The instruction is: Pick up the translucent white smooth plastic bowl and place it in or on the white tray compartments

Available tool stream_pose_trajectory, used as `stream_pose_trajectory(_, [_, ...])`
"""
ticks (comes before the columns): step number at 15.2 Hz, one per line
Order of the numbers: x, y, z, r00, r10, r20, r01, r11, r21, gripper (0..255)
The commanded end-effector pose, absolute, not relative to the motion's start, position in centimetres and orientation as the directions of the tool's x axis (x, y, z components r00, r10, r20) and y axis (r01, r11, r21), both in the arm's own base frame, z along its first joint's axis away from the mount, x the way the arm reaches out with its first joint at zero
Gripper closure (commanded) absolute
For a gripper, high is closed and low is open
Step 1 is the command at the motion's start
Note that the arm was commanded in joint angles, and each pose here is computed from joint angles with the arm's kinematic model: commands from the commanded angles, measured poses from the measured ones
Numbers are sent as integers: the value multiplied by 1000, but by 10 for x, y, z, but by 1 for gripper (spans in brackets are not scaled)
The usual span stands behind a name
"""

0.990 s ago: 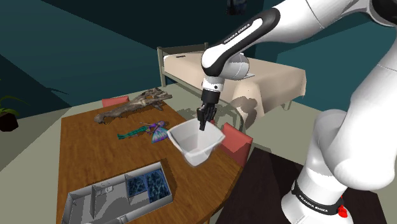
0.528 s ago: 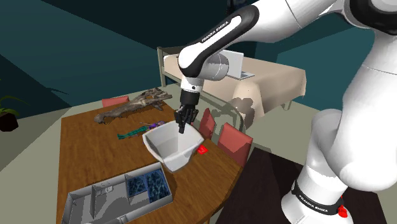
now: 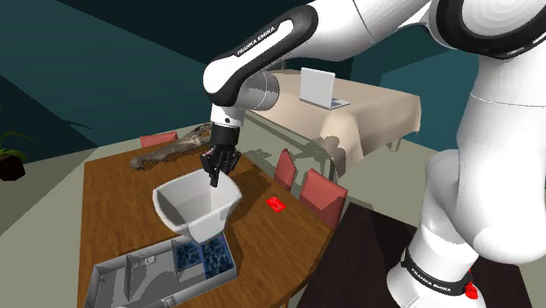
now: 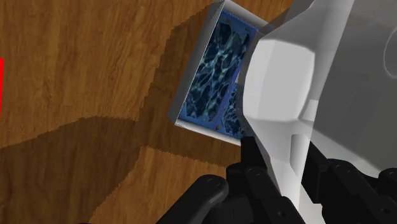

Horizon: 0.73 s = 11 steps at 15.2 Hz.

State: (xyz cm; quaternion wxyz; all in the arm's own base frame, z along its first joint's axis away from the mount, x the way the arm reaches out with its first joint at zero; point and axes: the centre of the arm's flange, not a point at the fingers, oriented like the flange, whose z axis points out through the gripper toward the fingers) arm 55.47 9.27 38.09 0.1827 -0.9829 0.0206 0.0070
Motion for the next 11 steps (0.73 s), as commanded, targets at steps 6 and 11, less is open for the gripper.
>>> stream_pose_trajectory(6, [605,169,393,999,-39,-21,-44,-932,-360,255])
stream_pose_trajectory(11, [624,196,387,999,-39,-21,-44,-932,-360,255])
